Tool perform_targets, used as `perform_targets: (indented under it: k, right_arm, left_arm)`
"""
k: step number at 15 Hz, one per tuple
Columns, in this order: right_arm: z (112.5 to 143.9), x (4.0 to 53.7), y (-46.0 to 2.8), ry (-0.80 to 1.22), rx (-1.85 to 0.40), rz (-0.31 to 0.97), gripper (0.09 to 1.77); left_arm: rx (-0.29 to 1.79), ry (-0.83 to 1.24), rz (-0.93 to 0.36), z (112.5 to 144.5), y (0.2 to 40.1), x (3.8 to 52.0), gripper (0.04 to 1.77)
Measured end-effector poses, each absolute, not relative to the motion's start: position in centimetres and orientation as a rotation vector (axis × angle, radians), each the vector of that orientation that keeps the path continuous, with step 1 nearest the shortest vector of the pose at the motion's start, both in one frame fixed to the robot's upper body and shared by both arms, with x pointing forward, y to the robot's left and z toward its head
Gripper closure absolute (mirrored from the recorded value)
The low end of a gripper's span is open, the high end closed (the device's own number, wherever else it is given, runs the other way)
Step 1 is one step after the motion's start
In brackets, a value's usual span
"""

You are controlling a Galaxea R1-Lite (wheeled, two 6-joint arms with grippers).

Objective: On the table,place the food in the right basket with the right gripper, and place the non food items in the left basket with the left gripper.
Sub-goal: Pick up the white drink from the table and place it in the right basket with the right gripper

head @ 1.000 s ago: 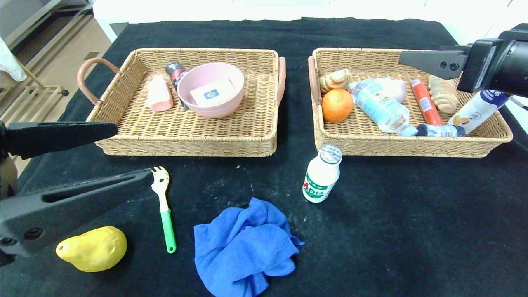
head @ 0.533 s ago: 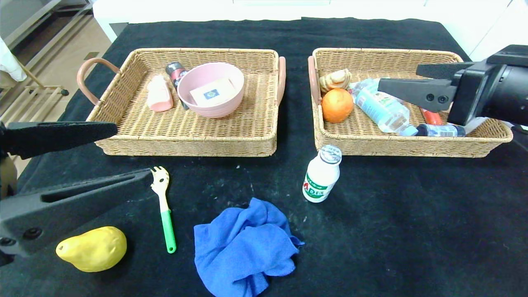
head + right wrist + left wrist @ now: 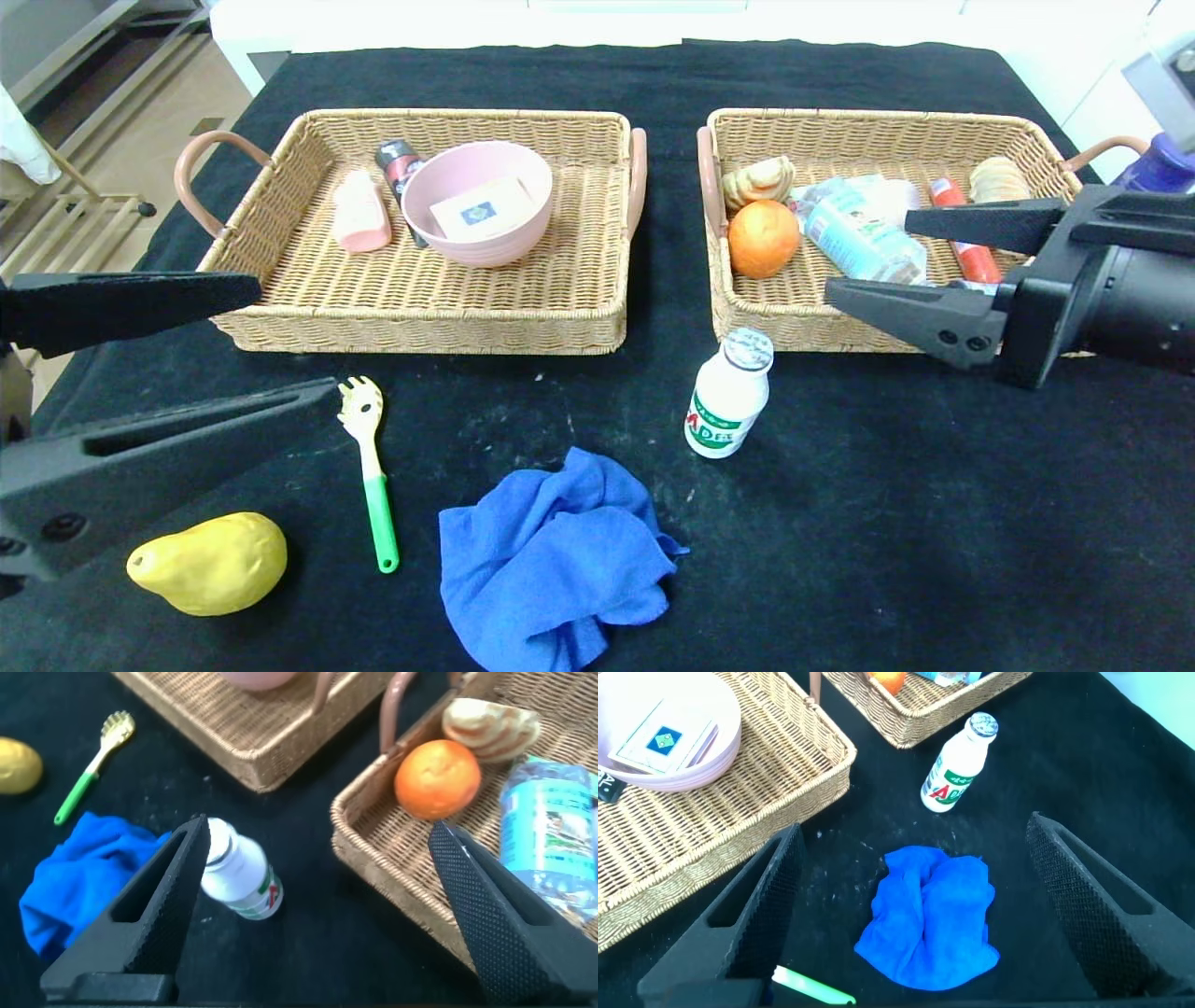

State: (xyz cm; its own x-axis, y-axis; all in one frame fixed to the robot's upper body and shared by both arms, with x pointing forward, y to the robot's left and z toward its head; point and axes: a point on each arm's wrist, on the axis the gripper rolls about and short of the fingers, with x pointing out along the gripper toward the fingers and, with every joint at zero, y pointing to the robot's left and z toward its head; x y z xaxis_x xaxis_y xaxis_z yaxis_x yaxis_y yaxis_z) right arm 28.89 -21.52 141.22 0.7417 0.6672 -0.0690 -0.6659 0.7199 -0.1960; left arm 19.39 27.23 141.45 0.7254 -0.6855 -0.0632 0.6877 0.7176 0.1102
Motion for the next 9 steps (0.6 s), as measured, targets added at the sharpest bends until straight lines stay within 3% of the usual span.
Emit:
perform_targets:
  k: [9]
  right_arm:
    - [137.9, 27.6, -20.1, -0.006, -0.264, 0.816, 0.15]
  left_arm:
    - [0.129, 0.017, -0.759, 141.5, 27.2, 19.4, 0.09]
